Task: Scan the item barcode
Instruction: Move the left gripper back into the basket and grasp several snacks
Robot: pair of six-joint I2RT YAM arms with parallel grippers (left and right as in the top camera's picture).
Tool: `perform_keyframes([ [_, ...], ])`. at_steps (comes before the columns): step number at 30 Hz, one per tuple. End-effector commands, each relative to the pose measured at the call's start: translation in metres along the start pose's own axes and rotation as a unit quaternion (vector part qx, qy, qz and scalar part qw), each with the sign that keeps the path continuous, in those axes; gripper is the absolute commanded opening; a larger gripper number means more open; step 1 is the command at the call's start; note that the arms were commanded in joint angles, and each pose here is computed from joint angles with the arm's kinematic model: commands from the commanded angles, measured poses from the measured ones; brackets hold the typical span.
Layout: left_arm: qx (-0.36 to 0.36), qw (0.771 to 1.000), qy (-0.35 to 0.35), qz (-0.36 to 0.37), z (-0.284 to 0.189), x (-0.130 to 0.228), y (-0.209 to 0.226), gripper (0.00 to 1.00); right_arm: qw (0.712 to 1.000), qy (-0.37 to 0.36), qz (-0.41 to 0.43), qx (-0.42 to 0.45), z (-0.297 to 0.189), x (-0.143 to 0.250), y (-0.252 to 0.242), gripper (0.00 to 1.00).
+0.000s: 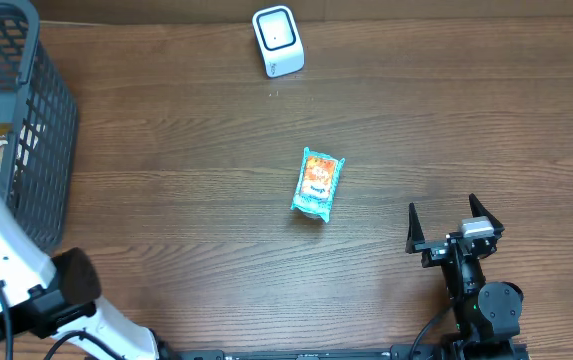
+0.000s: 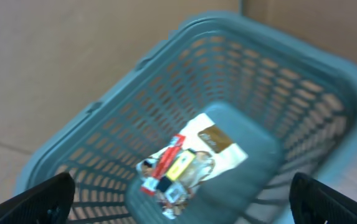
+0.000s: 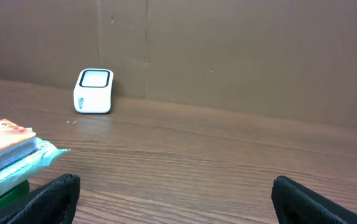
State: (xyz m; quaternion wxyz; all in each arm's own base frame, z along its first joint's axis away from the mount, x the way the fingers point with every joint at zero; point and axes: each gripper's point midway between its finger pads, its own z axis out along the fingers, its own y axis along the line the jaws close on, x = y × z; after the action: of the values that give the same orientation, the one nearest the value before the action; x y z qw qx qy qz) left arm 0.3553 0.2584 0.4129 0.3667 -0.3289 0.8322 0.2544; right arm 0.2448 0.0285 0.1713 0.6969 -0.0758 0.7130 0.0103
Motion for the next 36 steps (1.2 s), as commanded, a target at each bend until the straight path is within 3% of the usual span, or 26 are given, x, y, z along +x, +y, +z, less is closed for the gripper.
perform_keyframes([
  [1,0.034,0.999,0.032,0.012,0.032,0.009,0.009,1.00,1.000,-0.002,-0.002,0.001,0.000,0.002,0.000,1.00],
  [11,0.051,0.985,0.158,0.053,0.140,0.067,0.030,1.00,1.000,-0.002,-0.002,0.000,0.000,0.002,0.000,1.00],
  [19,0.060,0.965,0.236,0.096,0.201,0.116,0.026,1.00,1.000,-0.002,-0.002,0.001,0.000,0.002,0.000,1.00],
  [30,0.110,0.928,0.314,0.166,0.257,0.181,0.006,1.00,1.000,-0.002,-0.002,0.000,0.000,0.002,0.000,1.00],
  [36,0.113,0.923,0.323,0.177,0.269,0.191,0.009,1.00,1.000,-0.002,-0.002,0.001,0.000,0.002,0.000,1.00],
])
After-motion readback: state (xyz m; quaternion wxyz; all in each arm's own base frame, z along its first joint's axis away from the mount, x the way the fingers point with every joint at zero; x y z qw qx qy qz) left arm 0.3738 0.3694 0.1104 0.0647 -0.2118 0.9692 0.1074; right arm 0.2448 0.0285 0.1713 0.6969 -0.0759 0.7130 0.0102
